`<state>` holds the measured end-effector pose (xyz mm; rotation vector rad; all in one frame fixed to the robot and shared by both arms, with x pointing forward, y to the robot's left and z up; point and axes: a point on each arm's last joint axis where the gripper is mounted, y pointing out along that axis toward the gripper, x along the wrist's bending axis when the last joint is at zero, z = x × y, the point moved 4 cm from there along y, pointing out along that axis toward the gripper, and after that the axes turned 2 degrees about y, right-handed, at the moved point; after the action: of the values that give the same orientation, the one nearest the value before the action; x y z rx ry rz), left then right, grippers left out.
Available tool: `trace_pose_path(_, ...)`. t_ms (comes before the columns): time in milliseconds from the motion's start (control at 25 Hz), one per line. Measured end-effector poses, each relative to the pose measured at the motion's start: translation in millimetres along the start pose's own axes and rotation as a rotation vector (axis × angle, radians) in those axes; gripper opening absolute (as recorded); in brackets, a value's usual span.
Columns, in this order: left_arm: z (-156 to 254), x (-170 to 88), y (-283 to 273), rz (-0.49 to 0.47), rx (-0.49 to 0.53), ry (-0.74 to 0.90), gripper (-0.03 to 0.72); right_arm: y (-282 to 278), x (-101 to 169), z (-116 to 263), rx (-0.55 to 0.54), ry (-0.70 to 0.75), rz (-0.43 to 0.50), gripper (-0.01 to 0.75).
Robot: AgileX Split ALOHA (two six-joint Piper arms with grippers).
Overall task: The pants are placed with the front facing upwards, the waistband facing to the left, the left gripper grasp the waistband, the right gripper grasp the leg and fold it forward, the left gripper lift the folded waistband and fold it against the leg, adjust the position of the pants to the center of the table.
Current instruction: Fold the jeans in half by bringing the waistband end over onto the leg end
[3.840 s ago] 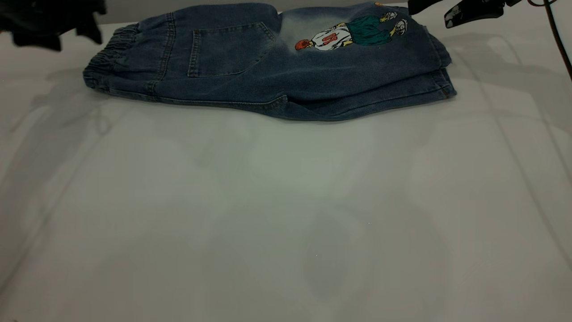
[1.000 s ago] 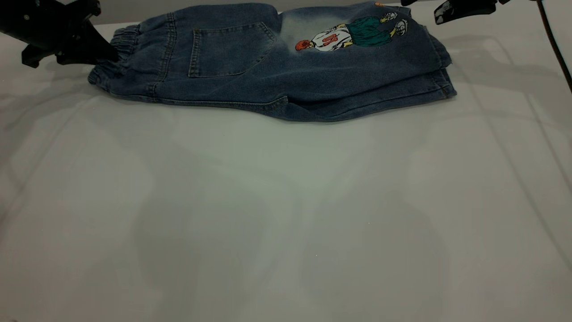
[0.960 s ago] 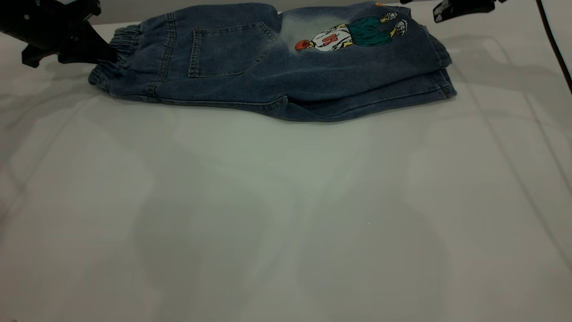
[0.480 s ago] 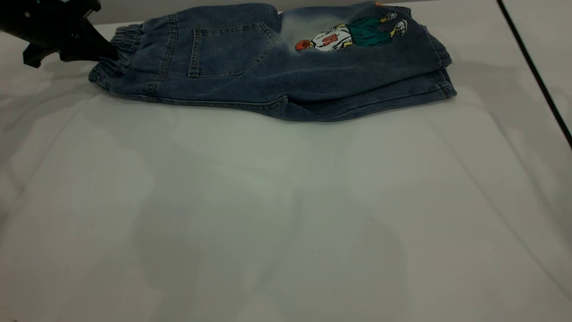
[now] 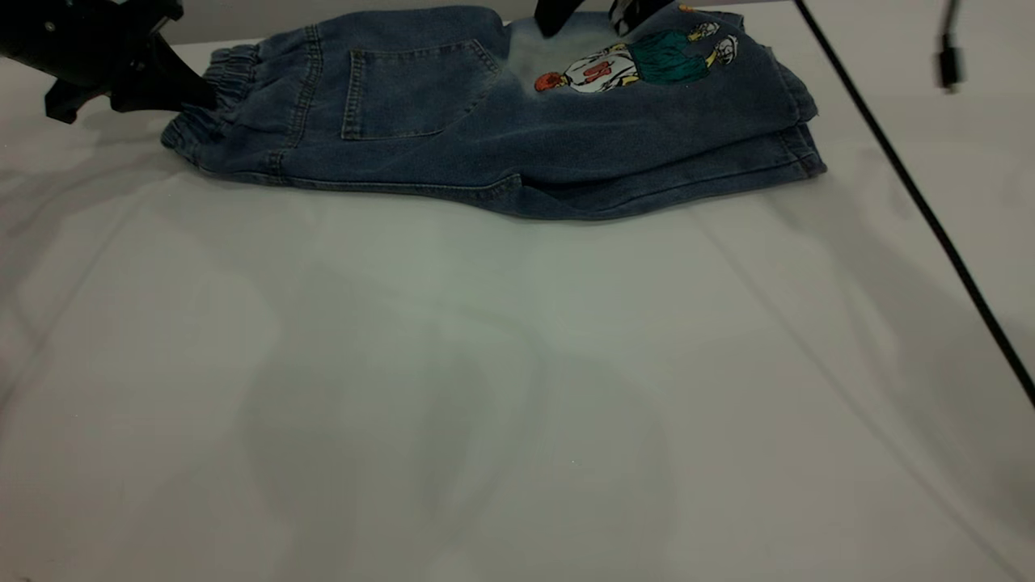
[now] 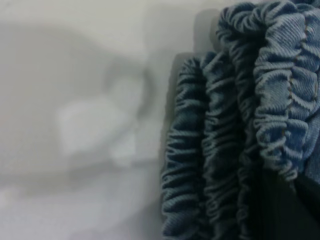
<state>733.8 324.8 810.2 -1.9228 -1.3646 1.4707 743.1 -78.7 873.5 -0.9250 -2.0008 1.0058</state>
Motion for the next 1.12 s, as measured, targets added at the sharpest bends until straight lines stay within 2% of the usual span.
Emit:
trace_pose_path(280,1,-1,0,0.004,0.004,0.000,0.043,21,-17,2,0.115,-0.069,0.156,0.547)
trace_pose_path(600,1,-1,0,0.006,0.005,0.002,0.043,33,-23,-2,0.122,-0.155,0.298,0.547)
trace_pose_path(960,-1,-2,-2,0.010,0.004,0.026,0.043,56,-18,14,0.178,-0.164,0.284,0.547)
trace_pose_path(1120,-7,-13,-10,0.044,-0.005,0.046,0.043,61,-20,17,0.188,-0.163,0.283,0.547)
